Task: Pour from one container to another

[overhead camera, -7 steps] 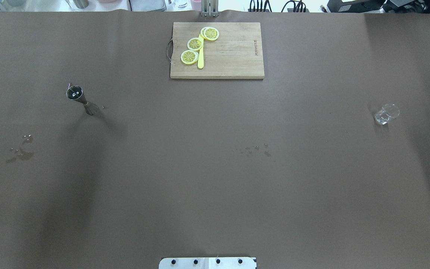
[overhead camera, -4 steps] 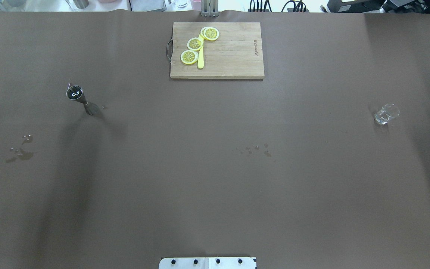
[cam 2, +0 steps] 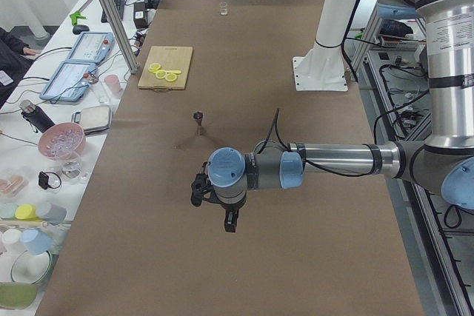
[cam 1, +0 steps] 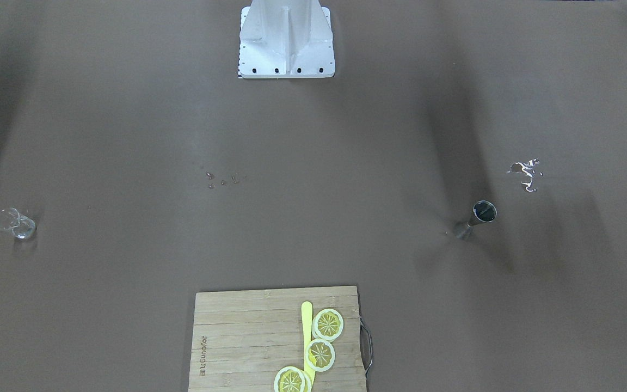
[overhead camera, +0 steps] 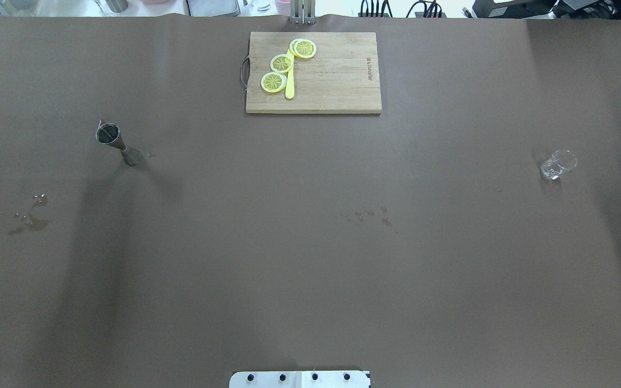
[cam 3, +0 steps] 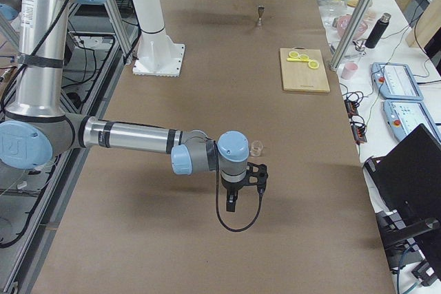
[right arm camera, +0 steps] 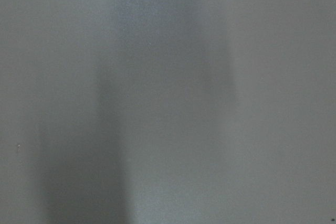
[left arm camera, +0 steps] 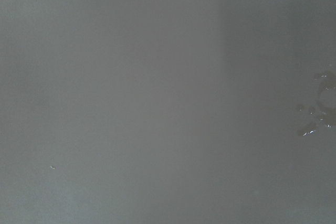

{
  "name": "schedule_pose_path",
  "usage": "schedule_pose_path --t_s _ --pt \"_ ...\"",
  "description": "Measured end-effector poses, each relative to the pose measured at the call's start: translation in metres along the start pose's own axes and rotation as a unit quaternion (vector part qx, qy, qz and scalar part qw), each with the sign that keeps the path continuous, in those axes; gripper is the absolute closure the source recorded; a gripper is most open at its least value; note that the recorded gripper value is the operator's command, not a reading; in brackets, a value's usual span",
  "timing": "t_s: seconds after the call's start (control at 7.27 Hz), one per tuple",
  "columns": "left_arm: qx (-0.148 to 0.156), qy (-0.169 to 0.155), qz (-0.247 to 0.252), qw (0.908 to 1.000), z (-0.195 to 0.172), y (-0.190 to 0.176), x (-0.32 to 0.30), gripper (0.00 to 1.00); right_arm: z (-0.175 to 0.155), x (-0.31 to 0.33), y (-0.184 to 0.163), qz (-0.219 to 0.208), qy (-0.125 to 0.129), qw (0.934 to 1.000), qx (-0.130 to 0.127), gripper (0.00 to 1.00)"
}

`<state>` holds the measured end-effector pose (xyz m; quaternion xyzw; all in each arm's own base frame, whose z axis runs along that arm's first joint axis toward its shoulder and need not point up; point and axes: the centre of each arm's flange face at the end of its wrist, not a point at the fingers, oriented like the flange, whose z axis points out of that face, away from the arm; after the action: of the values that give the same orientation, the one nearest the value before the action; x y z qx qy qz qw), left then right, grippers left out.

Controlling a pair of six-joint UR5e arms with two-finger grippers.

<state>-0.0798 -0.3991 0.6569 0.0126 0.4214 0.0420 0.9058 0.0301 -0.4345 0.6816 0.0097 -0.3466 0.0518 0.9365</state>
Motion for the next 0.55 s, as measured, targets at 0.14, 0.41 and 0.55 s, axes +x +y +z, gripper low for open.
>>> schedule_pose_path --t_s 0.14,0.41,0.55 --pt "0.006 0.000 0.000 1.0000 -0.0038 0.0018 -0.0018 0.02 0.0010 0.0009 0.0002 0.000 0.000 1.0000 -0.001 0.00" --pt "0.013 -0.001 0.003 0.9999 -0.0089 0.0018 0.0002 0.02 0.0023 0.0021 0.0006 -0.002 0.000 1.0000 0.002 0.00" --pt "0.015 0.002 0.004 0.9999 -0.0103 0.0011 0.0023 0.02 0.0031 0.0028 0.0007 -0.004 -0.001 1.0000 0.003 0.00"
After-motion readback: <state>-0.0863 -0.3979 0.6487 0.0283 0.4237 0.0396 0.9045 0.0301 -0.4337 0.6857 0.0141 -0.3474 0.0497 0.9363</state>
